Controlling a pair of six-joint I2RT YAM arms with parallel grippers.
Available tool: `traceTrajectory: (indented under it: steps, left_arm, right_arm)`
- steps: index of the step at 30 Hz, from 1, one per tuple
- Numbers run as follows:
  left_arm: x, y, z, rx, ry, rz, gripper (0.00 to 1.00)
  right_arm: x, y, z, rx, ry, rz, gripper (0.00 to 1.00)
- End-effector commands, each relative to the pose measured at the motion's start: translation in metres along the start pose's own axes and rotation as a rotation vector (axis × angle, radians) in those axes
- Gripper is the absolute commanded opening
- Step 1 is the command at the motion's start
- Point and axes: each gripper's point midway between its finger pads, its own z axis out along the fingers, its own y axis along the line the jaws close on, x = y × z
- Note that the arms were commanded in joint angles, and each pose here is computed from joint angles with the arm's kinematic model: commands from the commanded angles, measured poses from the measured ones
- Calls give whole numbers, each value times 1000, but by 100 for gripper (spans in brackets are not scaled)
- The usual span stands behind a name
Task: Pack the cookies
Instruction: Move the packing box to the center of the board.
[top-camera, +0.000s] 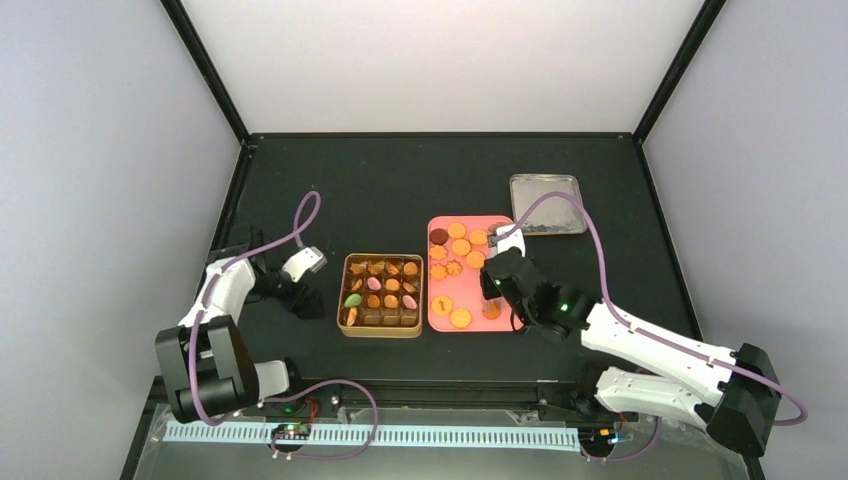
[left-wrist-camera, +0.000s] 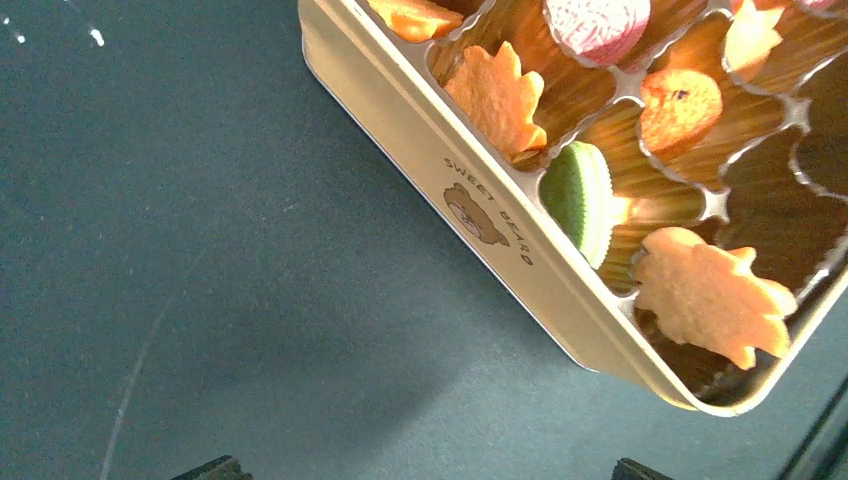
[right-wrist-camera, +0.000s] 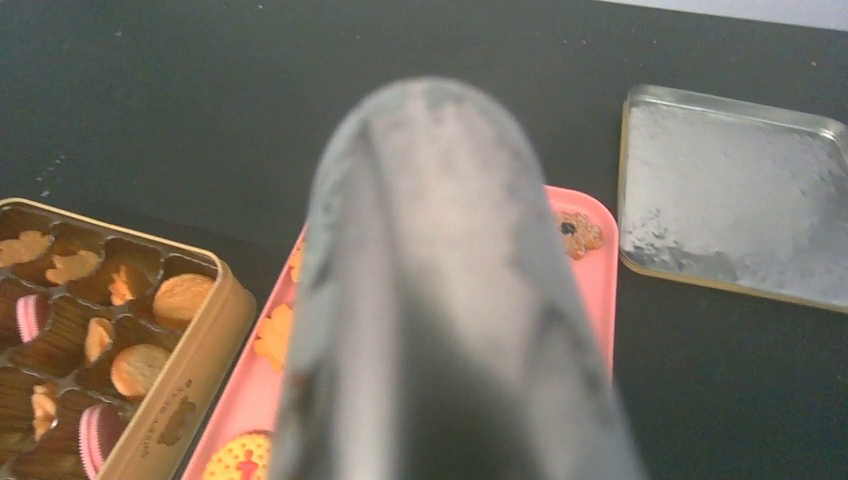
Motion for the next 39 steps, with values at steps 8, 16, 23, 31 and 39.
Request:
traceTrajectory:
  steps: [8,16,23,31,39]
  left_arm:
    - [0,11,28,-96,71,120,96]
    - [-9,1,35,-74,60,144,95]
    - [-20,-14,44,-27,85,166,93]
    - [-26,-17,34,-39,105,169,93]
    - [-44,-8,-3,-136,112,198,94]
  right_arm:
    - [9,-15,5,49,-49,45,34]
    - [13,-10,8,19,-54,48,37]
    - [7,-5,4,-33,-95,69,41]
    - [20,-7,13,4,-49,53,40]
    - [20,-9,19,49,-27,30,26]
